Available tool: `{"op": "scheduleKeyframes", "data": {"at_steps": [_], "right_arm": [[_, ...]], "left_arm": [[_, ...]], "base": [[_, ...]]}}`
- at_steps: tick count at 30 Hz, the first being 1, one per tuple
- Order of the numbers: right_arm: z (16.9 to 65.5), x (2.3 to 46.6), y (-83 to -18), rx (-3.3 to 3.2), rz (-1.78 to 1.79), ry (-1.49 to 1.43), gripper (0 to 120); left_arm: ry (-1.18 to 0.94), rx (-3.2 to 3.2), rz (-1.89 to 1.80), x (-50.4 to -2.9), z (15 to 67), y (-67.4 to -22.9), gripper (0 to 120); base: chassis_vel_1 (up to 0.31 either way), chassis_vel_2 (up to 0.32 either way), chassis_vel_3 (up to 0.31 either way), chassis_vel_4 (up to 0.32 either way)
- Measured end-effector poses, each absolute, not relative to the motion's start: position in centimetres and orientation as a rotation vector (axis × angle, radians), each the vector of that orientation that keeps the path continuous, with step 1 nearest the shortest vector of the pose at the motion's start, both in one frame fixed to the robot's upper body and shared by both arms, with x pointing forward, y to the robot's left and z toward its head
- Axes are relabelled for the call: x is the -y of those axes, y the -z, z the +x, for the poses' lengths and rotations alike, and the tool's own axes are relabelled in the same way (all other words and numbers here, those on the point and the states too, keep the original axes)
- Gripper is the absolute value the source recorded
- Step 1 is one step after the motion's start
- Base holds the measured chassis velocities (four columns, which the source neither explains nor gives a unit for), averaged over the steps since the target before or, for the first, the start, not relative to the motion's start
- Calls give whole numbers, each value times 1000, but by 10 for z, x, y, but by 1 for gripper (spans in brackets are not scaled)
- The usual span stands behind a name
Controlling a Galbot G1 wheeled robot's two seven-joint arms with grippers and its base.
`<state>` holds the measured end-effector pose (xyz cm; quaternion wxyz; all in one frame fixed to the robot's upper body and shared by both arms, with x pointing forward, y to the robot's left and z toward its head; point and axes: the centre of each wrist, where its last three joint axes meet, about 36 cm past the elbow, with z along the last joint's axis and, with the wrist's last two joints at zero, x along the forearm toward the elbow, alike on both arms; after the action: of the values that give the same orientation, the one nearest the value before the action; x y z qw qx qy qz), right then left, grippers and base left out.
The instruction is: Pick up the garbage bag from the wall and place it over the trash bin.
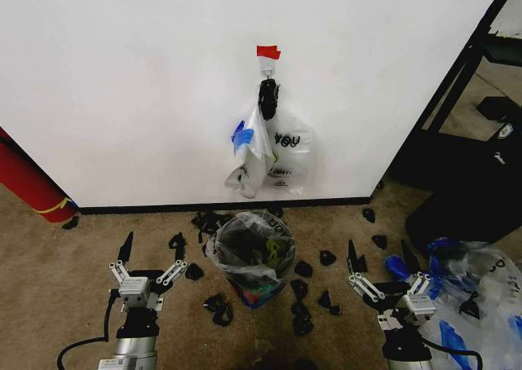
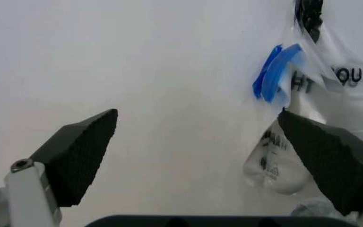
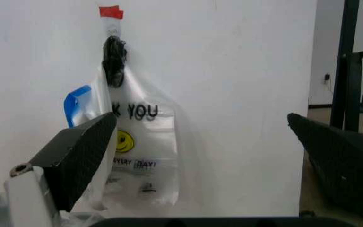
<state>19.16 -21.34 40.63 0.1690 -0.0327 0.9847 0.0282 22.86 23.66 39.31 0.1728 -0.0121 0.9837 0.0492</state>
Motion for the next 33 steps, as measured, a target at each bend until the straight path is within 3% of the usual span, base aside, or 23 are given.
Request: {"op": "scheduleKeyframes", "data": {"at_steps": [33], "right_arm": [[192, 213, -406, -2799, -93, -80, 100]], "left_arm": [[-139, -2791, -34, -237, 229, -393, 100]], "base": [[0, 0, 0, 0]]}}
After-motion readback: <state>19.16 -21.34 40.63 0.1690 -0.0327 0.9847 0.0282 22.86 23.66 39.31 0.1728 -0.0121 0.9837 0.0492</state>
